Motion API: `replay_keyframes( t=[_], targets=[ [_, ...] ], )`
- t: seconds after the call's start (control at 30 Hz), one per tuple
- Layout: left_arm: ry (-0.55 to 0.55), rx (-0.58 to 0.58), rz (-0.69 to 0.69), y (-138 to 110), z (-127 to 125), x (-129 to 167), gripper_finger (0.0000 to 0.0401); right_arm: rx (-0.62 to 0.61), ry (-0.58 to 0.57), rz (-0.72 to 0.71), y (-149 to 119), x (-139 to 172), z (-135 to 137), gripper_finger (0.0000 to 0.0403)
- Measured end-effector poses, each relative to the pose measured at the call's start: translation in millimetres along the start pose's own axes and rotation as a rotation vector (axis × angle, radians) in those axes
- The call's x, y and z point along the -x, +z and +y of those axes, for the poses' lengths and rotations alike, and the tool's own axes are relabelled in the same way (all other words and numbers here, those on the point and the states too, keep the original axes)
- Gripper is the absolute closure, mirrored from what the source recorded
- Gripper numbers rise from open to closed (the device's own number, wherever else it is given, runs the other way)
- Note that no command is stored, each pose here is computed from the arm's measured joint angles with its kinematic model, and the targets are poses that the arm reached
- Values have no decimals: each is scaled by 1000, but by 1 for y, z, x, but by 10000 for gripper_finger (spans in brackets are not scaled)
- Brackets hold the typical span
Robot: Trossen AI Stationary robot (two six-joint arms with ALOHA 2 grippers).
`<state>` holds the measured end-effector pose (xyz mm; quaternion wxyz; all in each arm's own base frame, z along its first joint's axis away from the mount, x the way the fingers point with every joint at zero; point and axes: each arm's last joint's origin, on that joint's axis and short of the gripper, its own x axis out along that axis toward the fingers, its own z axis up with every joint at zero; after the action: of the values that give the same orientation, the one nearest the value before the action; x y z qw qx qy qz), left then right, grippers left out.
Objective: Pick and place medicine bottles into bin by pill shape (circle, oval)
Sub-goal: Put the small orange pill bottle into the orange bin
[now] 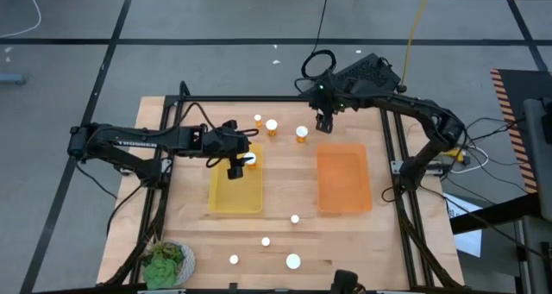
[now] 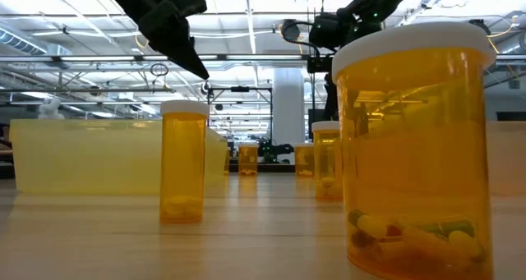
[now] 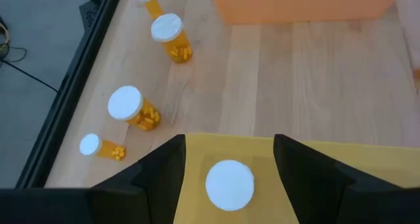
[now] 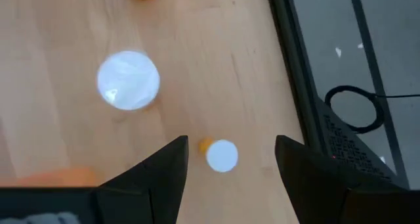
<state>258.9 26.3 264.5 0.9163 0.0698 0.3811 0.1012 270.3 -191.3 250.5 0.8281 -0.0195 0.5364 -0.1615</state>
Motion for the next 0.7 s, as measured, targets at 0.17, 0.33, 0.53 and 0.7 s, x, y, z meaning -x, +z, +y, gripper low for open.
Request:
replay_keyframes(
  t=[0.17, 0.33, 0.53, 0.7],
  targets=[
    [2, 3, 1, 0, 1, 0, 167, -4, 24, 55, -4, -18, -8, 182],
    [2, 3, 1, 0, 1, 0, 167, -5, 83, 89, -6, -34, -5, 179],
    [1, 11, 1, 0, 1, 0, 167, -13, 94, 122, -8, -47, -7, 170],
    [1, 13, 1, 0, 1, 0, 167, -13, 99, 133, -9, -52, -7, 174]
  ],
)
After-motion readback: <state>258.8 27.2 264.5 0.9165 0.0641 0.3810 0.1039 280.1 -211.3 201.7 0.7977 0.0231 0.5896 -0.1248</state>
